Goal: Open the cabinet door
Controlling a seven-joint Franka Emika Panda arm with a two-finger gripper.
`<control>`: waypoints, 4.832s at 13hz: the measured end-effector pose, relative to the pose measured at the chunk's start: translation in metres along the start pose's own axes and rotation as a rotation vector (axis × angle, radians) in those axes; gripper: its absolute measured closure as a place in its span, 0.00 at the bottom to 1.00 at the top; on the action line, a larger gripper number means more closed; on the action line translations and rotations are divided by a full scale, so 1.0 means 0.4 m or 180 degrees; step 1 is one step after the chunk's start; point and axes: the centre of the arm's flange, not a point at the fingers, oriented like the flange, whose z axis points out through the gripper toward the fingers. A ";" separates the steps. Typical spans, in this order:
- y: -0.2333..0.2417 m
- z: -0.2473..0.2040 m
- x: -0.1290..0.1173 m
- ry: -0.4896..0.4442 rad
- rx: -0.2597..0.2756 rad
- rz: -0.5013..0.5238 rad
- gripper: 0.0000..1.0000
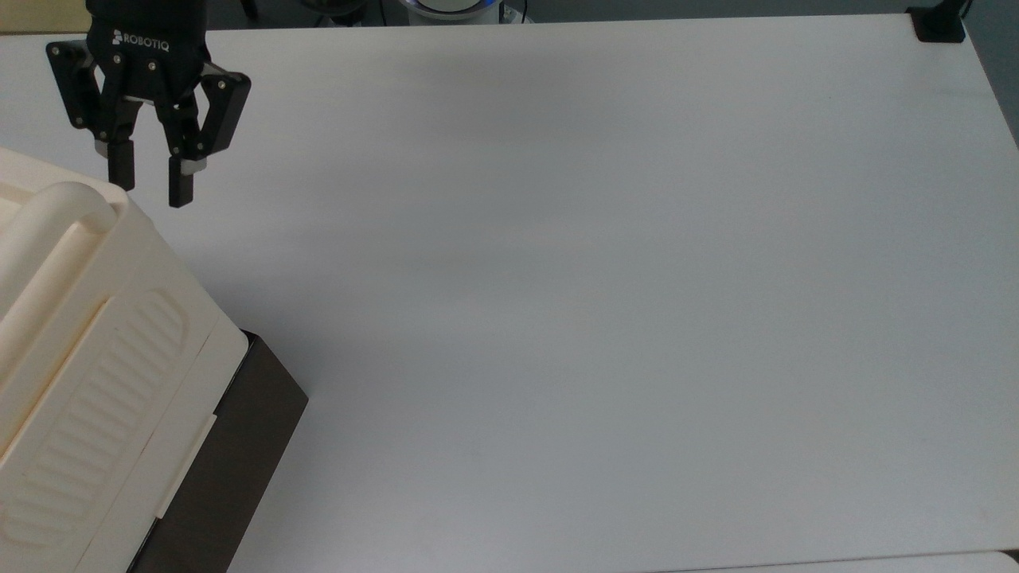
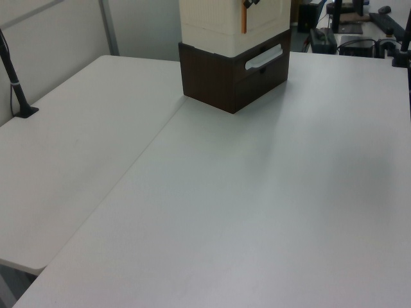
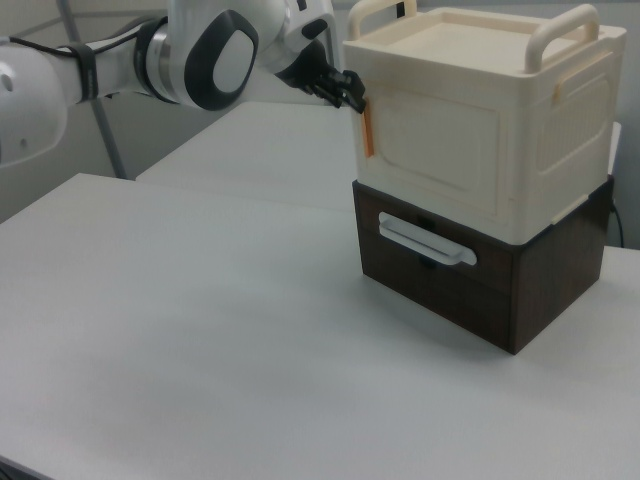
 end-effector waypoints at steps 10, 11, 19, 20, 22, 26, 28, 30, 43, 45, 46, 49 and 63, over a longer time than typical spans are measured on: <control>0.015 0.046 0.005 0.0235 -0.0042 0.0044 0.81; 0.013 0.046 0.005 0.0235 -0.0039 0.0041 0.86; 0.015 0.035 0.004 0.0101 -0.0037 0.0044 0.86; 0.015 0.024 0.004 -0.0007 -0.0034 0.0047 0.86; 0.016 -0.006 0.000 -0.0222 -0.0024 0.0051 0.86; 0.028 -0.055 -0.015 -0.0554 -0.0013 0.0044 0.86; 0.061 -0.066 -0.041 -0.0819 -0.0029 0.0069 0.70; 0.120 -0.105 -0.071 -0.1004 -0.0056 0.0127 0.42; 0.595 -0.323 -0.254 -0.1634 -0.0310 0.0385 0.00; 0.682 -0.352 -0.281 -0.1628 -0.0370 0.0417 0.00; 0.706 -0.365 -0.286 -0.1616 -0.0390 0.0426 0.00; 0.752 -0.447 -0.276 -0.1463 -0.0471 0.0469 0.00; 0.019 -0.432 -0.140 -0.1738 0.0412 0.0226 0.00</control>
